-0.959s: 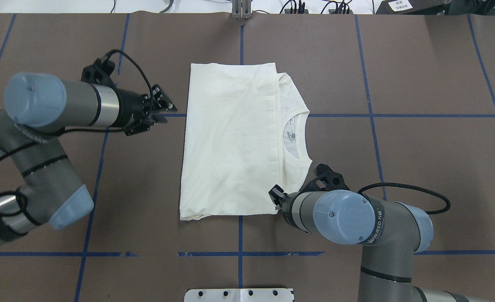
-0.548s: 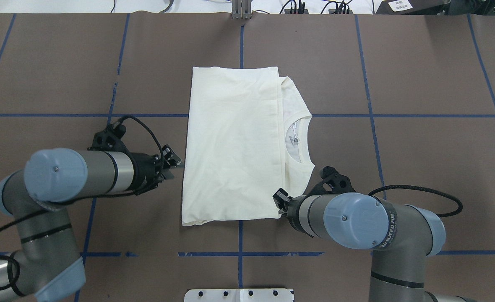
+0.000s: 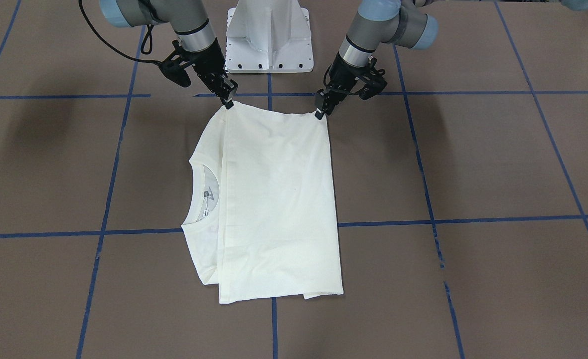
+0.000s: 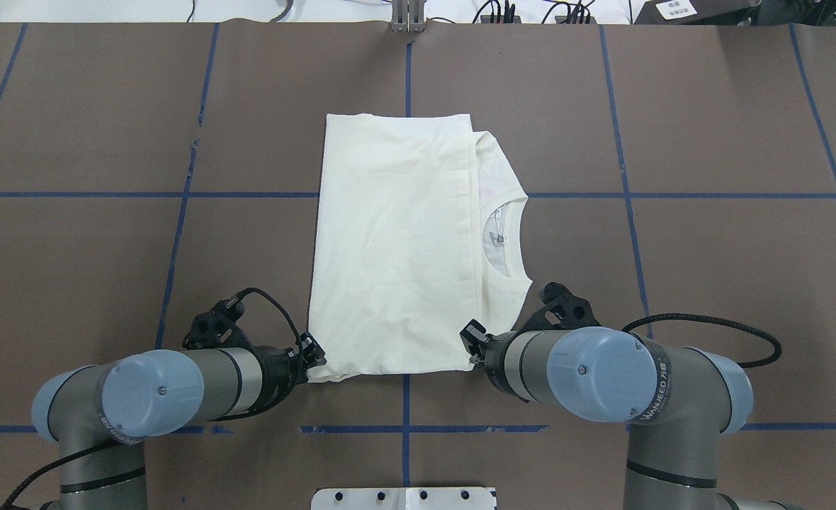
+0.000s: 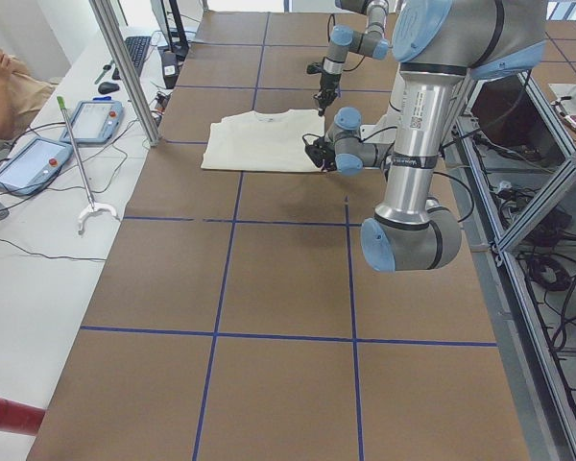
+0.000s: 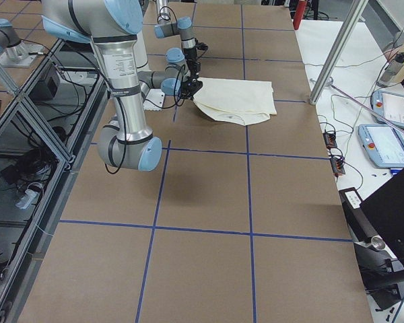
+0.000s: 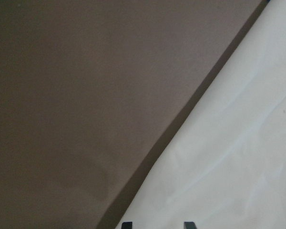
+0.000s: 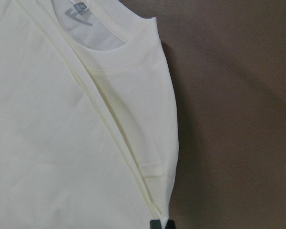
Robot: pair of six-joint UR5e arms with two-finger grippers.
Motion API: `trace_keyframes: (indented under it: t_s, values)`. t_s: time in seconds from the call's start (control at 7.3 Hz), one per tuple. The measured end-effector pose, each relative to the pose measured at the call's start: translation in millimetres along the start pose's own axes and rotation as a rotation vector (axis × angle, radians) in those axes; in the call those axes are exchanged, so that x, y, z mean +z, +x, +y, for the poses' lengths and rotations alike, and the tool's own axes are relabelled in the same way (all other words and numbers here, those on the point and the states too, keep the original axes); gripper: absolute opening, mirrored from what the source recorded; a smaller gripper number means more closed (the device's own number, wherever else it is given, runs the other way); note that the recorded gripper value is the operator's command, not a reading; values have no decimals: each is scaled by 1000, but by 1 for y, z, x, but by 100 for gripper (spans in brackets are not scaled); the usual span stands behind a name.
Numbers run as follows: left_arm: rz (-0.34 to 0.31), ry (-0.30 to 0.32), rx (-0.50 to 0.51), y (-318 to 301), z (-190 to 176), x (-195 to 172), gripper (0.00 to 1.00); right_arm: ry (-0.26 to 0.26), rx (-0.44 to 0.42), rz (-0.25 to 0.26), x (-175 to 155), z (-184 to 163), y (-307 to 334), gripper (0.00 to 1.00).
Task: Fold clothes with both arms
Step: 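Move the left gripper to the near shirt corner while the right grasps its corner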
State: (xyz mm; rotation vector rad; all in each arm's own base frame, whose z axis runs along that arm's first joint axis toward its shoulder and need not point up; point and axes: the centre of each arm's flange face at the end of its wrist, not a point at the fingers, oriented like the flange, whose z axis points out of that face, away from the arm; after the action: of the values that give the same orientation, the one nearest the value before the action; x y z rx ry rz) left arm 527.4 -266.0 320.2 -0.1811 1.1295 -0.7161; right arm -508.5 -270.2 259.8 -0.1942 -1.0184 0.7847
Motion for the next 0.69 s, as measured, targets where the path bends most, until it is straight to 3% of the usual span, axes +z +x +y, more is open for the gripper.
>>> trace_keyframes:
  t_s: [0.27, 0.69]
  values:
    - [-15, 0, 4, -7, 5, 7, 0, -1, -2, -1, 0, 0, 0, 0]
    - [-1, -7, 5, -3, 6, -1, 0, -4, -2, -1, -1, 1, -1, 0]
